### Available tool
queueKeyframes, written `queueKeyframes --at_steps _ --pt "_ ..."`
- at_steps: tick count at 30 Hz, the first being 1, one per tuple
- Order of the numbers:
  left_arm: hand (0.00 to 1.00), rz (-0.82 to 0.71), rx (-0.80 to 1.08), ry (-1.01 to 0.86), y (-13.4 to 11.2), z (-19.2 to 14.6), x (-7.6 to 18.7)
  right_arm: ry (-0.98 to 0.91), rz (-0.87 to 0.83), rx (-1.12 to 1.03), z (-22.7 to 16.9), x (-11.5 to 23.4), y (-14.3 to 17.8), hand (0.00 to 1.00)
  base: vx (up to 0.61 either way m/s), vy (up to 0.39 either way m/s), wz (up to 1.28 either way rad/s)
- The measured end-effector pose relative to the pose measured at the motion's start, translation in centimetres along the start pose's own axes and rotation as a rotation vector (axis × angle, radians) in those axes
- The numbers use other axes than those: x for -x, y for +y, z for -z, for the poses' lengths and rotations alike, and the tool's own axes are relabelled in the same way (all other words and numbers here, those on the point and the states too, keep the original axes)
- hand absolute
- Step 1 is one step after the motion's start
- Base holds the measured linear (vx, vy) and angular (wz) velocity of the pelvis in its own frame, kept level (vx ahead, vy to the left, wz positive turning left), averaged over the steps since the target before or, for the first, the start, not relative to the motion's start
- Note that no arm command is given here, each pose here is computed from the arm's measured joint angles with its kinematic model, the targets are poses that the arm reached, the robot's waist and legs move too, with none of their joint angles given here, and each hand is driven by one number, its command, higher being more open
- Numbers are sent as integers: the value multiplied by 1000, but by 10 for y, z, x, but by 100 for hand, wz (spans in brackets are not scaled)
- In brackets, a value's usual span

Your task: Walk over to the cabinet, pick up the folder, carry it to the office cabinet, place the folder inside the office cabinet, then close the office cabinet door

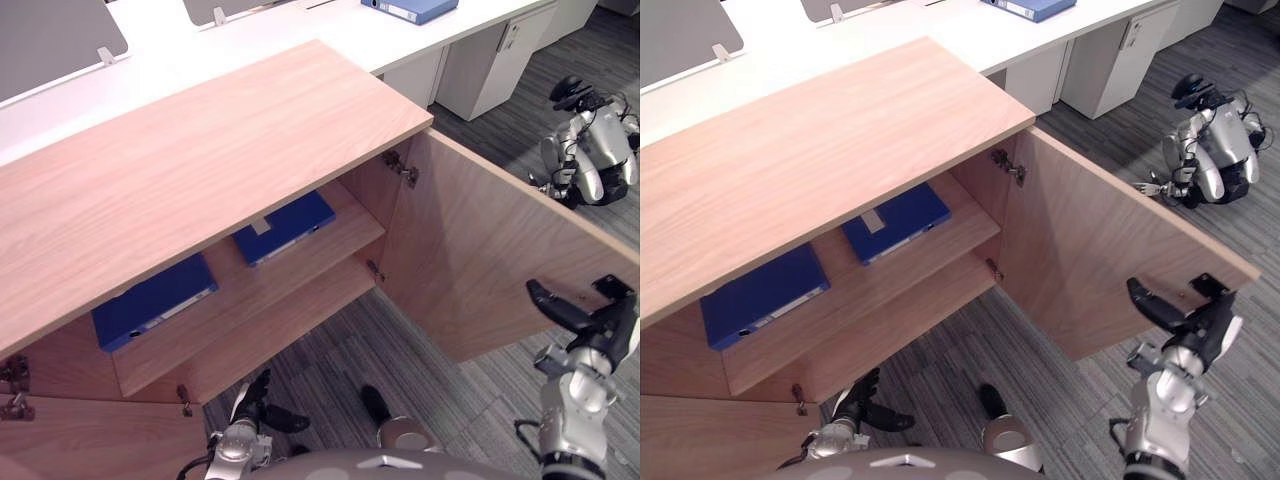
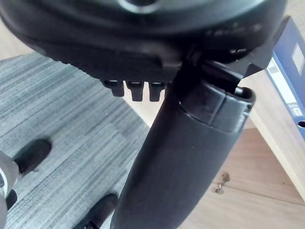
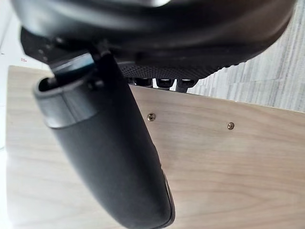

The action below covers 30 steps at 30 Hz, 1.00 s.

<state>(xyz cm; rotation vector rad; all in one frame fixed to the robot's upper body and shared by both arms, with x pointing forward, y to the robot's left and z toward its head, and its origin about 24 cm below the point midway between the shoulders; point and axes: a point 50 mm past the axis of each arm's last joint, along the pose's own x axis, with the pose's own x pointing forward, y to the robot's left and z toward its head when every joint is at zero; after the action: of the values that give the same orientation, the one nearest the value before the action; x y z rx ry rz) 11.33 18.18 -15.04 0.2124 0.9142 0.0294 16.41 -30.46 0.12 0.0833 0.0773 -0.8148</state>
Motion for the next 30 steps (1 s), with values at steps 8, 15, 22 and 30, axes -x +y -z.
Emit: queueKeyframes --at_steps 8,15,22,30 --pt "100 1 -17 37 -1 4 -1 112 -116 -79 23 67 10 100 6 0 -6" --pt "100 10 -67 27 -3 -3 -5 221 -365 -59 26 119 20 100 -17 1 -13" --pt "100 47 -154 -36 -5 -26 -13 353 -763 39 30 149 32 100 -17 -3 -4" --pt "100 48 -189 -25 3 -24 -14 322 -1212 -71 11 178 82 100 38 -16 23"
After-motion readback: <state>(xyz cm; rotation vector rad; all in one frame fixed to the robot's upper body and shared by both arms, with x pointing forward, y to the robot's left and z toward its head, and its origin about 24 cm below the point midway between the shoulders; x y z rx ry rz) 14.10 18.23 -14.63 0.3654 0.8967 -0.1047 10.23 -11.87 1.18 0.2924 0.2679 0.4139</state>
